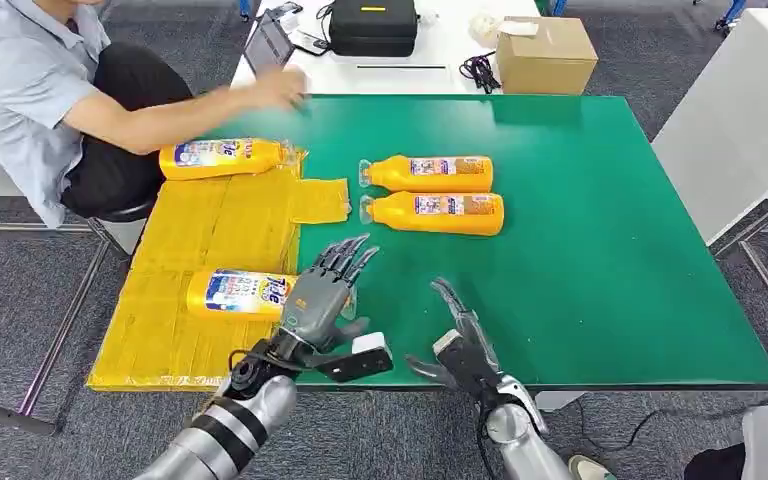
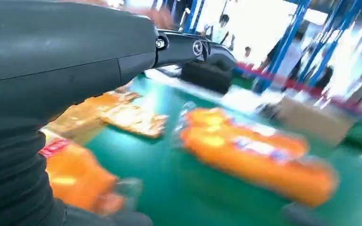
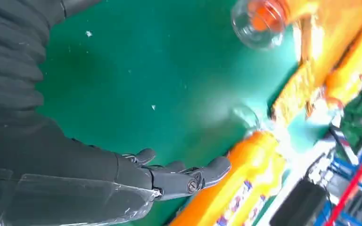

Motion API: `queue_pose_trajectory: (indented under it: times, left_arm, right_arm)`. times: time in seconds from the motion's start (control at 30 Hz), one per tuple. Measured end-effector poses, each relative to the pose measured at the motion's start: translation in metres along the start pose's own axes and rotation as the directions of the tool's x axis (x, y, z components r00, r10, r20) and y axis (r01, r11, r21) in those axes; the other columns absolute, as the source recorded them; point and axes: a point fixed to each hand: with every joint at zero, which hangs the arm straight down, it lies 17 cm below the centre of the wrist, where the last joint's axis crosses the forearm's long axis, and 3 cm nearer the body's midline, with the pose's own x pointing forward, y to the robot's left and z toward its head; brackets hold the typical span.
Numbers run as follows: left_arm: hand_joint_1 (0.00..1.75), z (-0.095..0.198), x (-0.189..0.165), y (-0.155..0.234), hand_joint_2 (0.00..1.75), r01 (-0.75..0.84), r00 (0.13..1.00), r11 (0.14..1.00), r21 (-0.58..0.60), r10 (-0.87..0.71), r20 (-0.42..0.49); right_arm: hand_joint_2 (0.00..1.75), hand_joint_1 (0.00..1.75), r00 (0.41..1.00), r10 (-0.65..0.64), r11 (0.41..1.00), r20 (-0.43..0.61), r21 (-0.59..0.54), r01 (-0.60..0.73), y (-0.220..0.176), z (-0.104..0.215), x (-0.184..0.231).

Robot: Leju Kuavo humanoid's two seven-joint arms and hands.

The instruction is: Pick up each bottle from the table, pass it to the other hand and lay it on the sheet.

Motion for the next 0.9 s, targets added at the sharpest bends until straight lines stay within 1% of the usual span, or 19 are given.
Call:
queue_pose_trajectory:
  times: [0.07,0.17,0.27,0.33,0.43,0.53,0.7,0.9]
  left_arm:
    - [0.0,0.002,0.01,0.012,1.75,-0.108,0.994,0.991,0.078,0.108,0.005]
    - [0.0,0.009,0.02,0.027,1.75,-0.194,0.981,0.967,0.165,0.192,0.03]
    - [0.0,0.021,0.028,0.041,1.75,-0.283,0.959,0.932,0.225,0.282,0.037]
    - [0.0,0.035,0.03,0.05,1.75,-0.348,0.935,0.9,0.262,0.352,0.034]
    - [0.0,0.053,0.038,0.069,1.75,-0.418,0.906,0.86,0.294,0.417,0.069]
    - [0.0,0.06,0.042,0.086,1.75,-0.454,0.889,0.834,0.313,0.448,0.096]
    - [0.0,0.063,0.043,0.104,1.75,-0.499,0.864,0.804,0.324,0.49,0.115]
    - [0.0,0.069,0.032,0.132,1.75,-0.47,0.879,0.794,0.385,0.46,0.124]
  right_arm:
    - [1.75,0.0,1.0,-0.007,0.999,0.01,-0.033,0.007,-0.005,0.001,0.004]
    - [1.75,0.0,0.999,-0.021,0.997,0.036,-0.073,0.023,-0.01,0.0,0.014]
    - [1.75,0.0,0.998,-0.031,0.993,0.063,-0.113,0.038,-0.009,-0.005,0.029]
    - [1.75,0.0,0.997,-0.034,0.99,0.072,-0.137,0.043,-0.005,-0.009,0.038]
    - [1.75,0.0,0.995,-0.038,0.985,0.098,-0.162,0.053,0.003,-0.013,0.056]
    - [1.75,0.0,0.991,-0.05,0.983,0.125,-0.17,0.071,0.006,-0.016,0.07]
    - [1.75,0.0,0.984,-0.075,0.978,0.159,-0.183,0.104,0.007,-0.017,0.085]
    - [1.75,0.0,0.976,-0.088,0.978,0.198,-0.169,0.122,0.013,-0.02,0.104]
